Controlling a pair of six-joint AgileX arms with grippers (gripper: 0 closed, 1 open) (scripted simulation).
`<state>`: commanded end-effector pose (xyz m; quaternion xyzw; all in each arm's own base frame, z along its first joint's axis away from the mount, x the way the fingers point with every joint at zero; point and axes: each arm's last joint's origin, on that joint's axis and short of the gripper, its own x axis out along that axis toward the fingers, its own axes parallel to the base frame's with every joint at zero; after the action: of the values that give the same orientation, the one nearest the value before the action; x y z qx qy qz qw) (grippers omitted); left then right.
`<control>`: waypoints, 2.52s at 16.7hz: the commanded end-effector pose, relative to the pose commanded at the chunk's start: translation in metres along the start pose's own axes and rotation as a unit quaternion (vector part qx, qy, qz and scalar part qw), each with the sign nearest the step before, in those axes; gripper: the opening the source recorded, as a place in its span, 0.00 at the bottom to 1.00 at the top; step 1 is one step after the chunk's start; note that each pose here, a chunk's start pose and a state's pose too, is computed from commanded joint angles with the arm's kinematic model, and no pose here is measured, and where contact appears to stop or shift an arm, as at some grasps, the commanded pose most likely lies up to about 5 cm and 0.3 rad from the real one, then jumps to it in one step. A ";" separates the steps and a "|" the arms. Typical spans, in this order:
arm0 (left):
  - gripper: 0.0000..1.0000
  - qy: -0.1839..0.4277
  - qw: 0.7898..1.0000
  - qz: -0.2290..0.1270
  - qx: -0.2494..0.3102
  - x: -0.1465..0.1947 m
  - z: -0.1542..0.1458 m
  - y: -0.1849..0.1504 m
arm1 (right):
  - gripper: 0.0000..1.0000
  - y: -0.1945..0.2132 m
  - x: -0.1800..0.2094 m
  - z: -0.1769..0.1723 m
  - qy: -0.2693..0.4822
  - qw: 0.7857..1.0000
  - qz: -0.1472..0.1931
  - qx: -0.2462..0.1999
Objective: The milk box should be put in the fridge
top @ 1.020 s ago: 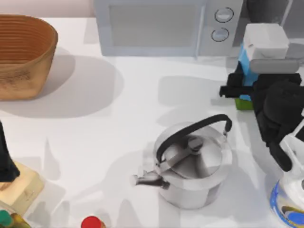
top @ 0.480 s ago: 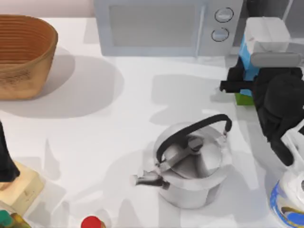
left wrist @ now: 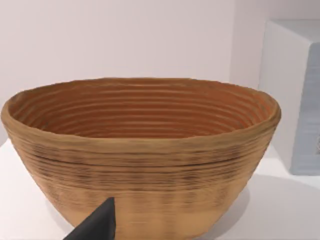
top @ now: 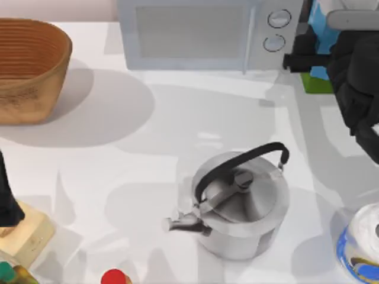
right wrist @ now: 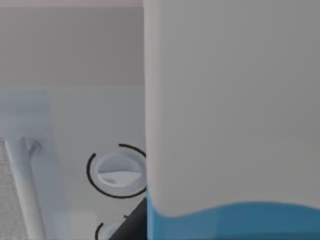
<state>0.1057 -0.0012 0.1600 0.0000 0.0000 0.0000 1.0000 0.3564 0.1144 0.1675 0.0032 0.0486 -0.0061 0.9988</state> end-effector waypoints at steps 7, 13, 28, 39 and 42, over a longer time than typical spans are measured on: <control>1.00 0.000 1.000 0.000 0.000 0.000 0.000 0.000 | 0.00 -0.002 -0.013 0.043 0.001 1.000 0.002 -0.001; 1.00 0.000 1.000 0.000 0.000 0.000 0.000 0.000 | 0.00 -0.008 -0.019 0.039 0.015 1.000 0.003 -0.007; 1.00 0.000 1.000 0.000 0.000 0.000 0.000 0.000 | 0.00 -0.097 -0.195 0.029 0.022 1.000 0.009 -0.014; 1.00 0.000 1.000 0.000 0.000 0.000 0.000 0.000 | 0.00 -0.119 -0.247 -0.031 -0.049 0.999 0.006 -0.003; 1.00 0.000 1.000 0.000 0.000 0.000 0.000 0.000 | 0.00 -0.119 -0.247 -0.031 -0.049 0.999 0.006 -0.003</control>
<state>0.1057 -0.0012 0.1600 0.0000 0.0000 0.0000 1.0000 0.1057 -0.0012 0.1600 0.0000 0.0000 0.0000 1.0000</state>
